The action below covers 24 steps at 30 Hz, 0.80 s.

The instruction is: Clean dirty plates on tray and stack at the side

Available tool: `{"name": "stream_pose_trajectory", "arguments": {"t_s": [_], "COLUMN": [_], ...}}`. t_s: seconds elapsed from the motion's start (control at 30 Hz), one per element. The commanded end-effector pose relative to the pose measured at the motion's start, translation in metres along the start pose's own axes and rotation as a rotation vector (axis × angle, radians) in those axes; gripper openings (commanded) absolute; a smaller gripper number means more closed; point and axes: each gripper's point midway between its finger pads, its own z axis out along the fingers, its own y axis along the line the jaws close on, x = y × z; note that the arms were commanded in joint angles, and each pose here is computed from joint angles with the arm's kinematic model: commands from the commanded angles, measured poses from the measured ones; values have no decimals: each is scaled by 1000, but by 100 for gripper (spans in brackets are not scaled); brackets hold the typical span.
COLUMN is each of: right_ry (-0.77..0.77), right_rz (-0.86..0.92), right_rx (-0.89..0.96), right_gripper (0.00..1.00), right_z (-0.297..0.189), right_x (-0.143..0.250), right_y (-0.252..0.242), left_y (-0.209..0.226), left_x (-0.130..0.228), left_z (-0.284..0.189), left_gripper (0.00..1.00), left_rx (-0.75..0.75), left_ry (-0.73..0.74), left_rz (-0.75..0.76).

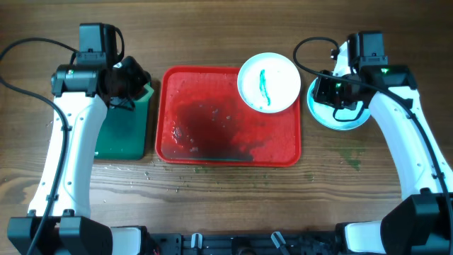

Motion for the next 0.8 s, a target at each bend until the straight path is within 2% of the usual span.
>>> {"name": "stream_pose_trajectory", "arguments": {"t_s": [0.0, 0.13, 0.27, 0.33, 0.53, 0.77], "right_ry": [13, 1, -33, -39, 18, 51], "right_rz": [21, 19, 66, 63, 56, 42], "right_rx": [2, 11, 114, 143, 186, 213], "right_gripper": [22, 20, 17, 22, 27, 29], "right_z": [13, 27, 45, 63, 121, 135], "right_x": [5, 9, 6, 4, 13, 19], "right_y": [-1, 4, -2, 1, 2, -6], "left_y": [-6, -10, -20, -25, -27, -27], "left_x": [0, 0, 8, 10, 10, 10], "left_z": [6, 16, 34, 40, 41, 42], "left_gripper": [4, 4, 4, 4, 4, 4], "left_rx": [11, 8, 4, 8, 12, 11], "left_ry": [-1, 4, 35, 40, 37, 39], "left_rz": [-20, -9, 21, 31, 36, 36]}}
